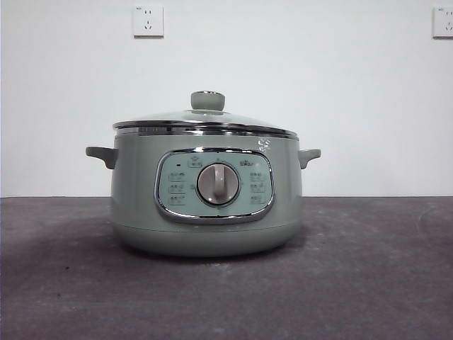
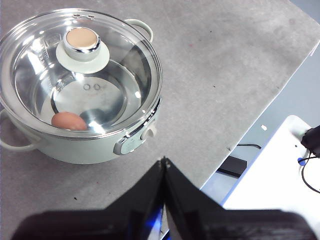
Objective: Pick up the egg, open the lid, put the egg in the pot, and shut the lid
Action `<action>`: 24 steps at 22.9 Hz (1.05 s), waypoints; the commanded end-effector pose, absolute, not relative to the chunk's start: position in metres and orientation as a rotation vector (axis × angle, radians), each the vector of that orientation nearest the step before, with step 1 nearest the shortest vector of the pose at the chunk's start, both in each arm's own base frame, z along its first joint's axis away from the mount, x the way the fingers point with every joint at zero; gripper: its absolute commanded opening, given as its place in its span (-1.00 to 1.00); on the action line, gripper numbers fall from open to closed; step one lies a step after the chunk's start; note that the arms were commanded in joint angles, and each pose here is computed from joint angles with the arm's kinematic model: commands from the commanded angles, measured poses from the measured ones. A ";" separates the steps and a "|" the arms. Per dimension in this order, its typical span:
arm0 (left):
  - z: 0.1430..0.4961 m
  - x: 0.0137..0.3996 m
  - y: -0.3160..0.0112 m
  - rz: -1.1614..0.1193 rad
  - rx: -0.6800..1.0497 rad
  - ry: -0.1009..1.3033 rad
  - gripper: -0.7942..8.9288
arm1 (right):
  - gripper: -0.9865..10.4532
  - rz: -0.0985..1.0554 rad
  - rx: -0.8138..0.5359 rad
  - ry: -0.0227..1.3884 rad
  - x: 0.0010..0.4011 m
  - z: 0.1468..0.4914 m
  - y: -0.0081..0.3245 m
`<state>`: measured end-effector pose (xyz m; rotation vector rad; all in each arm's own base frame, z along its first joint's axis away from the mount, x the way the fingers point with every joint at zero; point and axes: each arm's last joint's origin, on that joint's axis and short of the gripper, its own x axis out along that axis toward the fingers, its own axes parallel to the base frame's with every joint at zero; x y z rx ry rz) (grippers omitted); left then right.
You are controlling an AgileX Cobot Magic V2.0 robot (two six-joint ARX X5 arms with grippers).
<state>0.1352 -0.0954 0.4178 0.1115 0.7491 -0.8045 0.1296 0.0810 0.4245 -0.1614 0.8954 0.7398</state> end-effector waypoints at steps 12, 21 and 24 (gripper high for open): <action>0.422 0.138 -0.092 -0.774 0.120 0.678 -0.84 | -0.83 0.733 -0.156 0.906 0.128 0.424 0.080; 0.433 0.108 -0.030 -0.467 0.182 -0.068 -0.84 | -0.83 0.733 -0.156 0.906 0.128 0.424 0.080; 0.402 0.095 -0.018 -0.365 0.190 -0.148 -0.84 | -0.83 0.733 -0.156 0.906 0.128 0.424 0.080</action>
